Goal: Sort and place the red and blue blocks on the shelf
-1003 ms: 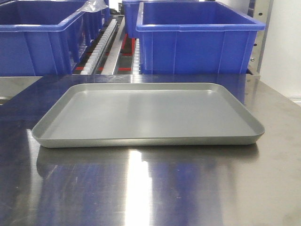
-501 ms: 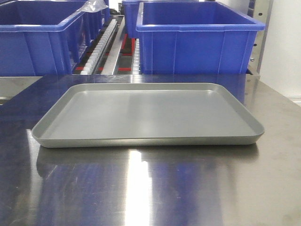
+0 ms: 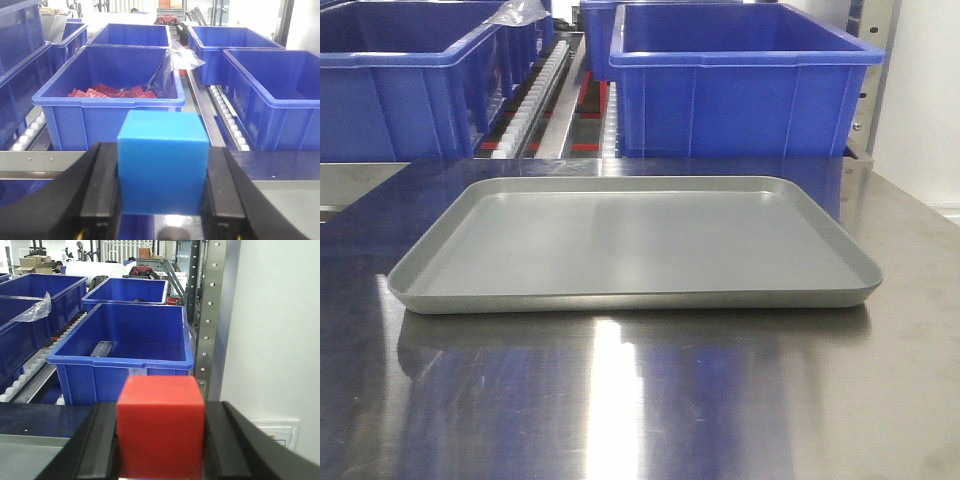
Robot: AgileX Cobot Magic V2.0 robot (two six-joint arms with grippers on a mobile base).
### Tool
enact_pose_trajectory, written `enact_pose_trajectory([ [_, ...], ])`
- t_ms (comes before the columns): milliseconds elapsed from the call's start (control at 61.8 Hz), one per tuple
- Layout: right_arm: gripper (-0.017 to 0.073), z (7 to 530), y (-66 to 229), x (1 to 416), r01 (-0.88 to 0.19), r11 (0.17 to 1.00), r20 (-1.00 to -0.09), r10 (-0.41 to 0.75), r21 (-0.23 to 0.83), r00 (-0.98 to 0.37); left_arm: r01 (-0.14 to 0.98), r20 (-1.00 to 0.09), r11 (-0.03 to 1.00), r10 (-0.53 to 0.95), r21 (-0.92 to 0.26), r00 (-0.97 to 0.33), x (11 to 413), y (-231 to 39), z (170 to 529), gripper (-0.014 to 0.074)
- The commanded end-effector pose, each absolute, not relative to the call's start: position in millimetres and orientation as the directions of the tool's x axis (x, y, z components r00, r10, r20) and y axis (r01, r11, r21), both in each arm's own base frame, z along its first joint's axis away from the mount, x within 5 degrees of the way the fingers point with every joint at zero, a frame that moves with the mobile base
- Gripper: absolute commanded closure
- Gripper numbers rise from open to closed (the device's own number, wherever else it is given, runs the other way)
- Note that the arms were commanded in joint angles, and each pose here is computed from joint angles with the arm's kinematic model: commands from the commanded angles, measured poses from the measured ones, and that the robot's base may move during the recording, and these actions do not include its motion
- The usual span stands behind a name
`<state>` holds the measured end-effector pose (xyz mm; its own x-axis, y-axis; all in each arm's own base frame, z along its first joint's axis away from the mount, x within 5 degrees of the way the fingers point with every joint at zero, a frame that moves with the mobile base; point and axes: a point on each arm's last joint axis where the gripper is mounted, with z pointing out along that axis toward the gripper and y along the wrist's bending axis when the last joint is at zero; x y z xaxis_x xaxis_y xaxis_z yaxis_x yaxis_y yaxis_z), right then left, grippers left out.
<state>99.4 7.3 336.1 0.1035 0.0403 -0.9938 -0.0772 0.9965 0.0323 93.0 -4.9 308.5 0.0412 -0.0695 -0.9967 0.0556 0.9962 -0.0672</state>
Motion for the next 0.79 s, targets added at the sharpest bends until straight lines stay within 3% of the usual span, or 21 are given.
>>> enact_pose_trajectory([
  [0,0.0506,353.1,7.5,97.6,-0.083,0.996,-0.976,0.041,0.023,0.213,0.060,-0.983,0.995,-0.084,-0.075,0.164,91.4,-4.4,327.4,0.0469],
  [776,0.0506,353.1,7.5,97.6,-0.083,0.996,-0.976,0.041,0.023,0.213,0.060,-0.983,0.995,-0.084,-0.075,0.164,91.4,-4.4,327.4,0.0469],
])
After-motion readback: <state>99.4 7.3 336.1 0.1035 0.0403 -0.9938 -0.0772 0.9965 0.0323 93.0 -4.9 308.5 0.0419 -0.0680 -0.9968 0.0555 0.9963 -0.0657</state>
